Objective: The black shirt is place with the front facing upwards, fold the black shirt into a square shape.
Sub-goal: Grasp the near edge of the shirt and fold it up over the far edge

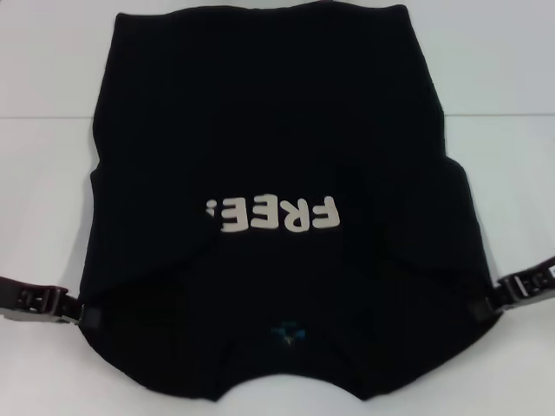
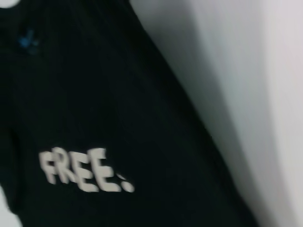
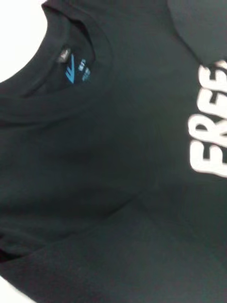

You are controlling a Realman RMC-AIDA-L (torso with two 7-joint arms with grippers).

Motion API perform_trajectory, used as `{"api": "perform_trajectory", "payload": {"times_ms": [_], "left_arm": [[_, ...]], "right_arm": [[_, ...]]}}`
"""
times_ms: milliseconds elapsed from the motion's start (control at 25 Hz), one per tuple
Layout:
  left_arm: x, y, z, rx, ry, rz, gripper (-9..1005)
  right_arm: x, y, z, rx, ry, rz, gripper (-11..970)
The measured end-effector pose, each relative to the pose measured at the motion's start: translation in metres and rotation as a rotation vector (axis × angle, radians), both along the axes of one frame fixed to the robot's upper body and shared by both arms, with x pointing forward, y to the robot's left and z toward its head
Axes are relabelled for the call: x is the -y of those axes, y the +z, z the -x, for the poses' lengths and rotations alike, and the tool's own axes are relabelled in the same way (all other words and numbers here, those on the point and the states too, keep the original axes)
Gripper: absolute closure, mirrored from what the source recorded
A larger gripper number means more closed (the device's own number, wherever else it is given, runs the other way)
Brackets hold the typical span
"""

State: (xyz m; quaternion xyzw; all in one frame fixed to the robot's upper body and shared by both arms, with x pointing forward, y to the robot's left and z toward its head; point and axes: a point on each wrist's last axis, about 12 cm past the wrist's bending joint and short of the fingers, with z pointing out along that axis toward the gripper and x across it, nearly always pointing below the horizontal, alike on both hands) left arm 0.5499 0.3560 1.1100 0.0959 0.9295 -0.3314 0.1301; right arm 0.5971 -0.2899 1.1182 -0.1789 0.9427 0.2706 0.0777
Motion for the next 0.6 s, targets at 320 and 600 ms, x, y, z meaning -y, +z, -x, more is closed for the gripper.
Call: {"api": "perform_trajectory", "payload": {"times_ms": [320,600], "left_arm": [[-0.001,0.007,0.030,-0.166,-0.212,0.170,940],[0.008,-0.007,0.057,-0.341,-0.350,0.190,938]], "right_arm": [[0.017,0.004,0.032,-0.110,0.281,-0.002,882],[0.013,-0.013,0.065,-0.233,0.461,-0.026,868]]}}
